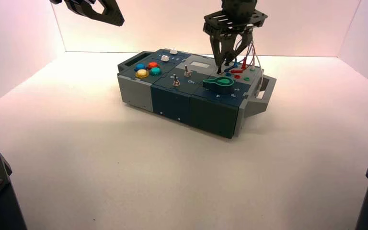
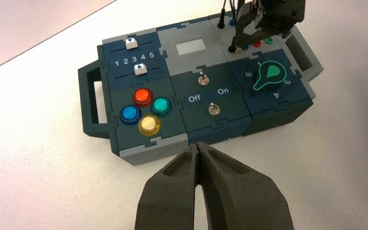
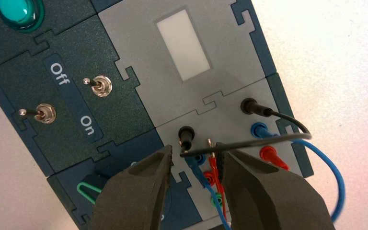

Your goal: Pull the black wire.

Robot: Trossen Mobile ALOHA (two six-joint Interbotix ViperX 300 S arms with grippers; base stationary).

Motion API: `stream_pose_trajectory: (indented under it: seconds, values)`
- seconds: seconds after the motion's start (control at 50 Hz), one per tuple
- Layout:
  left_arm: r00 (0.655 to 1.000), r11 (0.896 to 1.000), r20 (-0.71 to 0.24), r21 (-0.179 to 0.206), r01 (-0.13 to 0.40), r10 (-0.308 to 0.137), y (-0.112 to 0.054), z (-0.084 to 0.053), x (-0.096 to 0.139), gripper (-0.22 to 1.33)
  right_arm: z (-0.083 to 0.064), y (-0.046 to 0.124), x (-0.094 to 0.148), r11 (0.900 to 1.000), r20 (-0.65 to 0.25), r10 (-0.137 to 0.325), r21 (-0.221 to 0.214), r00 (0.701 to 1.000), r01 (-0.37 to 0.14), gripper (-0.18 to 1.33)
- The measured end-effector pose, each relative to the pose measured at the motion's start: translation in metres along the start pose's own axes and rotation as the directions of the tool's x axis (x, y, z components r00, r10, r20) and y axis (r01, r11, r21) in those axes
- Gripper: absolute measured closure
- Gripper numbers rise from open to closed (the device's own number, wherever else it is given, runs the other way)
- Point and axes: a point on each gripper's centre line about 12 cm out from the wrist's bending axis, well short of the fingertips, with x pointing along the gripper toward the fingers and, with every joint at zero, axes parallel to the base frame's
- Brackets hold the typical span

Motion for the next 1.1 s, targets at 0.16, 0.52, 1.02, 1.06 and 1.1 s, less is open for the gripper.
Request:
stream_pose_trajectory:
  seconds: [0.16, 0.52, 1.02, 1.06, 1.1]
  values:
    - [1.000, 1.000, 0.003, 0.005, -0.001, 0.001, 0.000, 0.001, 0.000, 1.28, 0.001, -0.001, 0.008, 1.0000, -0.017, -0.001, -0.003, 1.000, 0.001, 0.18]
    - [1.000, 1.000, 0.000, 0.009, 0.000, 0.000, 0.000, 0.000, 0.000, 1.28, 0.004, 0.000, 0.012, 1.0000, -0.006, -0.002, -0.003, 1.000, 0.002, 0.53]
    - [1.000, 1.000, 0.003, 0.011, -0.001, 0.001, 0.000, 0.001, 0.000, 1.28, 0.004, 0.002, 0.012, 0.9999, -0.008, -0.001, -0.010, 1.000, 0.001, 1.11]
    - [1.000, 1.000, 0.000, 0.012, 0.000, 0.000, 0.000, 0.000, 0.000, 1.28, 0.004, 0.002, 0.012, 0.9999, -0.008, -0.001, -0.012, 1.000, 0.001, 1.11]
    - [1.000, 1.000, 0.001, 0.012, -0.001, 0.001, 0.000, 0.001, 0.000, 1.28, 0.004, 0.002, 0.011, 0.9999, -0.008, -0.002, -0.013, 1.000, 0.002, 1.11]
